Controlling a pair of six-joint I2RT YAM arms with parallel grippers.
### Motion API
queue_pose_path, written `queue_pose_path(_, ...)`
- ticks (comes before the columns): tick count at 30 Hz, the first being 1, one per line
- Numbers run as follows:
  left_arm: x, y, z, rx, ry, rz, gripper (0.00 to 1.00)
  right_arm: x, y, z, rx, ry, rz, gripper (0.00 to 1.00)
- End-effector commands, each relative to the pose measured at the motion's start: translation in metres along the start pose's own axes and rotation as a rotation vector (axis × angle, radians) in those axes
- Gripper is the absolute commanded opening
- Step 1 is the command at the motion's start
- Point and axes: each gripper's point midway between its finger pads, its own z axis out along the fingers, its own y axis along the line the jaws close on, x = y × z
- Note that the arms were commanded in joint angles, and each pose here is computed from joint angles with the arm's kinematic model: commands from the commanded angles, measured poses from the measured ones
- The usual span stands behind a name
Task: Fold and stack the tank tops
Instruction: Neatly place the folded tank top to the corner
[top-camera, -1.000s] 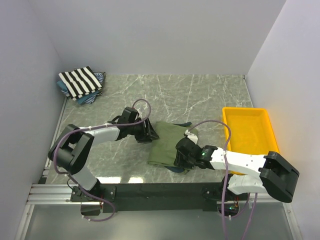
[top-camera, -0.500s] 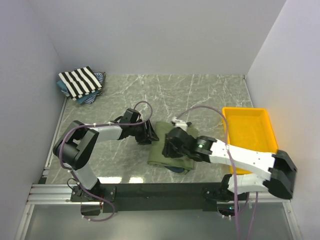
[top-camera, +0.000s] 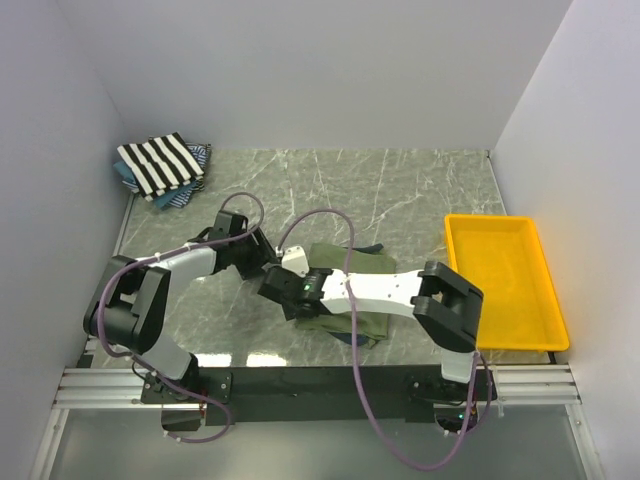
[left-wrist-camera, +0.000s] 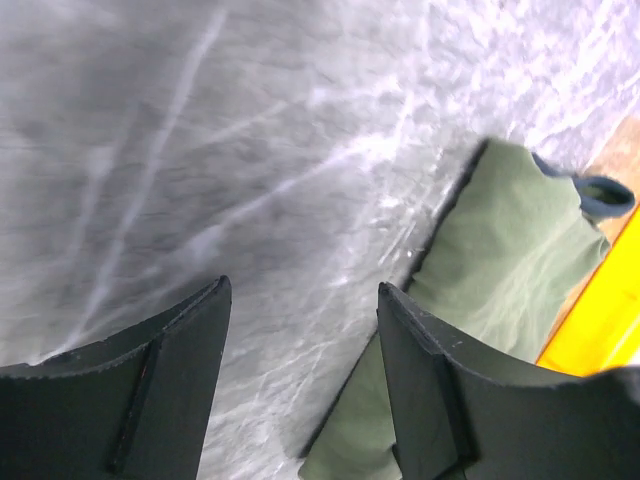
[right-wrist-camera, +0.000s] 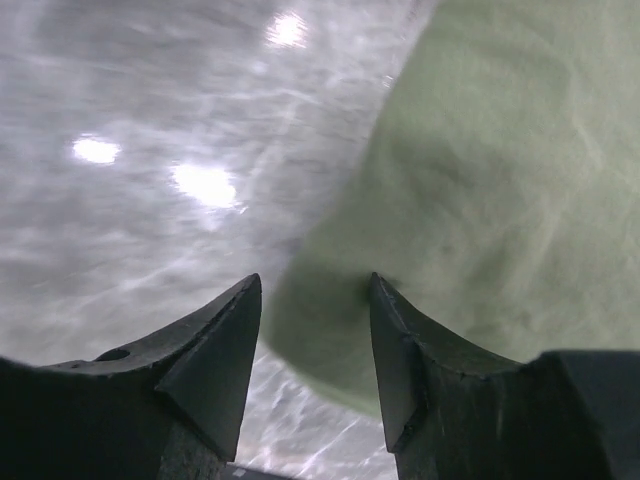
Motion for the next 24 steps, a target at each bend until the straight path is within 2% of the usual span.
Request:
queue_pose_path(1, -0.007, -0.005, -0.008, 0.006, -0.029, 0.005, 0.65, -0.013, -0.006, -0.001, 0.081, -0.045, -0.014, 0.55)
queue_pose_path(8, 0.006, -0.021, -0.009, 0.122, 0.032, 0.031, 0.66, 0.014, 0.002, 0.019, 0.048, 0.019, -0.02, 0.56)
queue_pose_path(11, 0.014, -0.03, -0.011, 0.175, 0.063, 0.059, 0.66, 0.029, 0.001, 0.023, 0.024, 0.04, 0.005, 0.53)
queue_pose_path(14, 0.027, -0.036, -0.014, 0.204, 0.111, 0.097, 0.66, 0.037, -0.002, 0.024, -0.008, 0.04, 0.038, 0.44)
queue_pose_path(17, 0.042, -0.043, -0.016, 0.226, 0.148, 0.121, 0.67, 0.04, -0.004, 0.022, -0.07, 0.029, 0.094, 0.23)
queue_pose_path(18, 0.049, -0.042, -0.016, 0.229, 0.168, 0.121, 0.67, 0.044, -0.009, 0.019, -0.084, 0.029, 0.108, 0.11)
queue_pose_path(21, 0.065, -0.045, -0.016, 0.246, 0.203, 0.14, 0.69, 0.033, -0.008, 0.011, -0.159, -0.012, 0.182, 0.03)
queue_pose_path(24, 0.077, -0.044, -0.018, 0.251, 0.229, 0.149, 0.71, 0.029, -0.013, 0.005, -0.215, -0.037, 0.235, 0.02)
